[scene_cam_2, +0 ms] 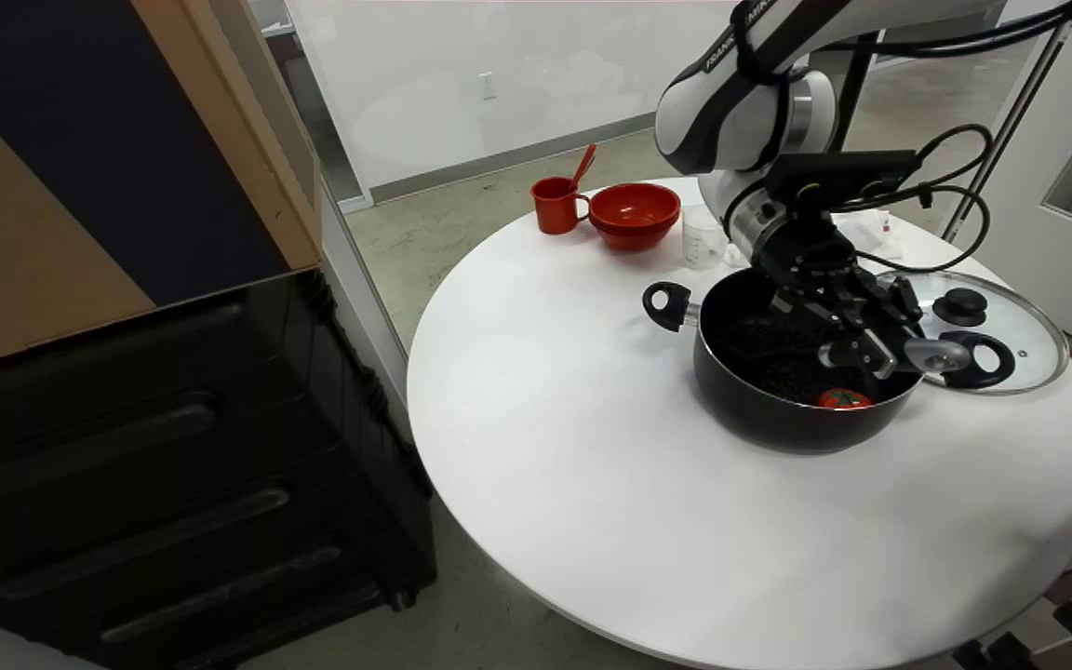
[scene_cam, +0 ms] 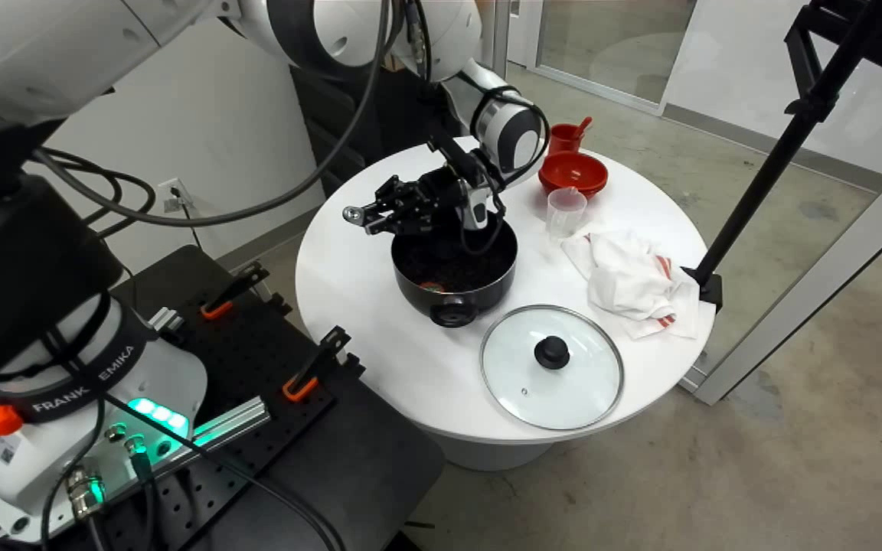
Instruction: Use the black serving spoon in the black pot to stir its contents
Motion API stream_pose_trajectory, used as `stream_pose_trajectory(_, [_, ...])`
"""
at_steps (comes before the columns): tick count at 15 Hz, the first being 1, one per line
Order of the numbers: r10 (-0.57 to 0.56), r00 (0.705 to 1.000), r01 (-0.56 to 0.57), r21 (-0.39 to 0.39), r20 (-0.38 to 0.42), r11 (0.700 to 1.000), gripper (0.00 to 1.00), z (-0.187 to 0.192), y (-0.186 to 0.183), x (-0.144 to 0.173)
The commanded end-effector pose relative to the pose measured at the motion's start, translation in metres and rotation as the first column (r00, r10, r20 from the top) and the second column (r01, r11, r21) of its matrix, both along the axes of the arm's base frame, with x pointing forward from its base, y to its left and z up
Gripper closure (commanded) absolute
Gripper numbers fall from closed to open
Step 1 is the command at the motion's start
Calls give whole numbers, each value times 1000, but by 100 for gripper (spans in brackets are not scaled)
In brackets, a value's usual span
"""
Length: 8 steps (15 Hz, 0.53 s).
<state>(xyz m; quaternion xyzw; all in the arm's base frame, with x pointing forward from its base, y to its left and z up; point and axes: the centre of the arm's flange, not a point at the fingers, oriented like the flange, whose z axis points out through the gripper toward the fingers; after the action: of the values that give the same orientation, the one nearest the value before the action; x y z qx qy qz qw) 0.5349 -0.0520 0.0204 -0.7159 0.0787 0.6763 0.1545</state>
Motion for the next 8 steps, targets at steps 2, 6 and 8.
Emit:
stream_pose_trajectory(2, [75,997,-74,32,-23,997,92,5,33,-12])
stream_pose_trajectory(6, [81,995,-78,53,-58,996,92,21,30,-21])
stream_pose_trajectory(8, [66,995,-60,76,-74,995,92,33,17,-24])
